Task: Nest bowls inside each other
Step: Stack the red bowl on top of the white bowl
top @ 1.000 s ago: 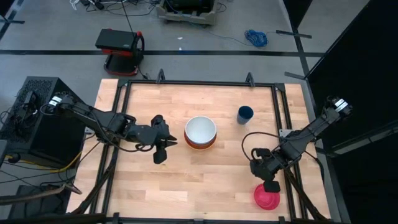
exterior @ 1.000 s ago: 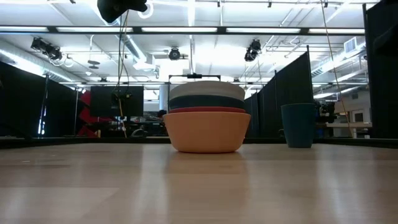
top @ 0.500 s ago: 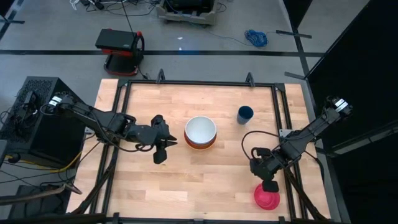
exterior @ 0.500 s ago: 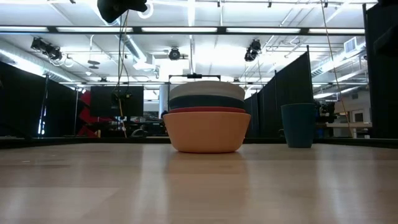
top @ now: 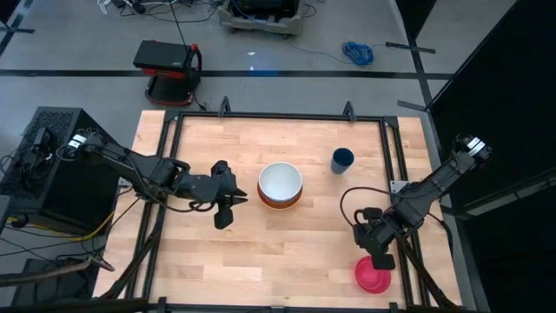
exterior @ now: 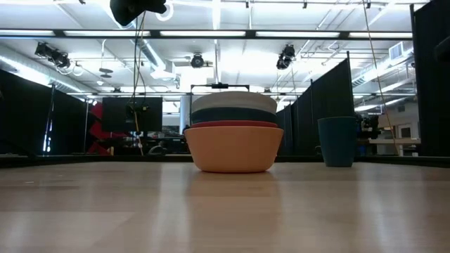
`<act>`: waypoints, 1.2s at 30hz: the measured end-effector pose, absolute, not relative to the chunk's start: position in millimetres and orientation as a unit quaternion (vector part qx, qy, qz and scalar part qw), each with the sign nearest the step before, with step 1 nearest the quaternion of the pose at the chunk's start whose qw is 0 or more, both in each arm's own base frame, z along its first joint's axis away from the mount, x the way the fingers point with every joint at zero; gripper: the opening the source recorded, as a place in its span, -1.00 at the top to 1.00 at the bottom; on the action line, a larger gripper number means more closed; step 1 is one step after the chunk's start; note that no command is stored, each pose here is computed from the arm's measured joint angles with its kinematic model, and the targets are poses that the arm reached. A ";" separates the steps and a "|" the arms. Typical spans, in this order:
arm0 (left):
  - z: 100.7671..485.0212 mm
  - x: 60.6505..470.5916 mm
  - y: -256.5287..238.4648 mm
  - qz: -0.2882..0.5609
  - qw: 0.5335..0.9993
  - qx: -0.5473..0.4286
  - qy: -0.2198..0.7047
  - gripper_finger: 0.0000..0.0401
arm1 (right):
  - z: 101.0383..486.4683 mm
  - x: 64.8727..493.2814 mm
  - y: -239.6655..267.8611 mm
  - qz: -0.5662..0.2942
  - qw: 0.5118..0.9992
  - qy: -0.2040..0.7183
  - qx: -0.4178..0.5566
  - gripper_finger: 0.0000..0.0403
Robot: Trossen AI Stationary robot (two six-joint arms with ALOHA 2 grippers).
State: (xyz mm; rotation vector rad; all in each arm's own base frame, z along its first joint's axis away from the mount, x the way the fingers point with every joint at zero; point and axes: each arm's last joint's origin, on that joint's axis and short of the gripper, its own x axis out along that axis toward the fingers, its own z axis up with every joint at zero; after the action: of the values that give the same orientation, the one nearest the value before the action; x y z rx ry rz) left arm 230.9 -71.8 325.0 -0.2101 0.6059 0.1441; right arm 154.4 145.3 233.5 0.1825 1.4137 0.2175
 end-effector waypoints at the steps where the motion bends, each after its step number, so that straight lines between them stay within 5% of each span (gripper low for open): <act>1: 325.0 230.9 -71.8 0.071 0.946 -0.103 0.298 0.71 | 233.5 153.6 146.3 0.101 0.752 0.647 0.081 0.62; 4: 325.0 230.9 -71.8 0.071 0.946 -0.103 0.298 0.71 | 232.1 152.5 148.8 0.089 0.756 0.644 0.077 0.33; 19: 325.1 230.9 -71.5 0.074 0.947 -0.102 0.296 0.71 | 203.9 161.9 164.2 0.062 0.727 0.682 0.044 -0.32; 36: 325.1 230.9 -71.5 0.074 0.947 -0.101 0.296 0.71 | 182.8 167.4 185.4 0.095 0.714 0.693 0.035 0.07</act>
State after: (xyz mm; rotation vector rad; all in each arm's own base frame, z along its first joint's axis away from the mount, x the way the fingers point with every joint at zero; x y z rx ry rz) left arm 230.9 -71.5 325.1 -0.2063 0.6035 0.1512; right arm 167.4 185.4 182.8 0.0777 1.5361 0.2094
